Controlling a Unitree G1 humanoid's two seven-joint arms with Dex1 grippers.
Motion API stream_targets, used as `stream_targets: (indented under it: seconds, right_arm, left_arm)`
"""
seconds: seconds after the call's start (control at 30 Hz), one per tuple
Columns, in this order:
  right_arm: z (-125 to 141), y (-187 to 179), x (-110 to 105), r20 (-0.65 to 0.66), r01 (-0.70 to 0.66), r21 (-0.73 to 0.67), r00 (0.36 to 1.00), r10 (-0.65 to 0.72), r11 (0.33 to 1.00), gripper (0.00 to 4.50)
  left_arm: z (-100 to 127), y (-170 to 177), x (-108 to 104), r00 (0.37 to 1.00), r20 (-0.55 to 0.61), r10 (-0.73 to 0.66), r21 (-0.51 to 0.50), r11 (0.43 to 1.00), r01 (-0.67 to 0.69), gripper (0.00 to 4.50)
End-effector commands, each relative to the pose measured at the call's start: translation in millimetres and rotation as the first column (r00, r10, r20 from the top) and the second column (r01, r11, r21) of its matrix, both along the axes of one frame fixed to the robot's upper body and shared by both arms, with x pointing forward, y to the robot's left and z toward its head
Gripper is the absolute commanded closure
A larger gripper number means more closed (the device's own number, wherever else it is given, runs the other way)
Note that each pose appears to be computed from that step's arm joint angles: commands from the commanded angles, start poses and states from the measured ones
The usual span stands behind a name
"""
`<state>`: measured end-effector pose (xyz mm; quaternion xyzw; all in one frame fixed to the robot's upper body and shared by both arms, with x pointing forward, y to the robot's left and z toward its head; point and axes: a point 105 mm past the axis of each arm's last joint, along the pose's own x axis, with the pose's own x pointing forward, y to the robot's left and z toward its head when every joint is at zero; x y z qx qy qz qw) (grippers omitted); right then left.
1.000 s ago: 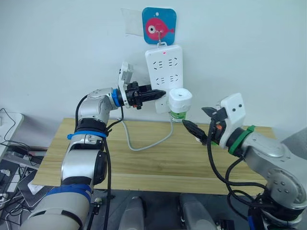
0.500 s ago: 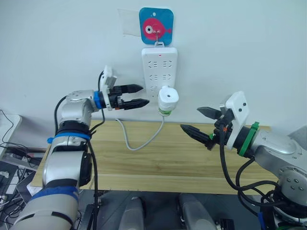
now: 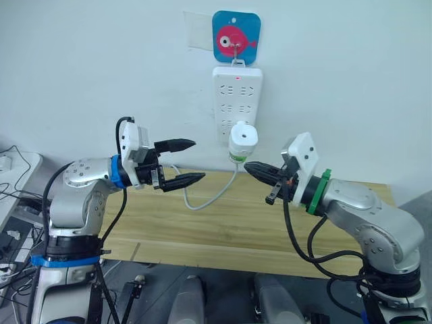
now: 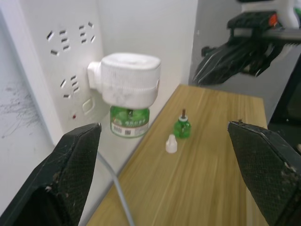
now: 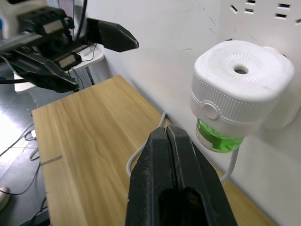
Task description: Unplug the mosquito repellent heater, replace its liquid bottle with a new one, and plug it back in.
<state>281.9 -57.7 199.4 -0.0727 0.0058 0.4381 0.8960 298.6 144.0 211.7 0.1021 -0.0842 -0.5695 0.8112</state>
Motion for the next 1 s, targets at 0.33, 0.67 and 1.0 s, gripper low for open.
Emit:
stream_targets:
  seconds: [0.33, 0.67, 1.0]
  right_arm:
    - [15.1, 6.9, 12.7, 0.122, 0.04, 0.001, 0.992, -0.039, 0.999, 4.47]
    - [12.2, 6.7, 17.9, 0.126, 0.068, -0.01, 0.99, -0.066, 0.998, 4.47]
    - [9.0, 5.7, 21.3, 0.129, 0.089, -0.023, 0.988, -0.085, 0.996, 4.47]
  left_arm:
    - [5.1, -12.8, -9.6, 1.0, 0.025, -0.01, -0.038, 0.999, 0.011, 0.0]
    - [4.1, -15.0, -10.0, 1.0, 0.019, -0.011, -0.046, 0.999, 0.011, 0.0]
    - [5.4, -14.3, -7.3, 1.0, 0.024, -0.005, -0.049, 0.999, 0.006, 0.0]
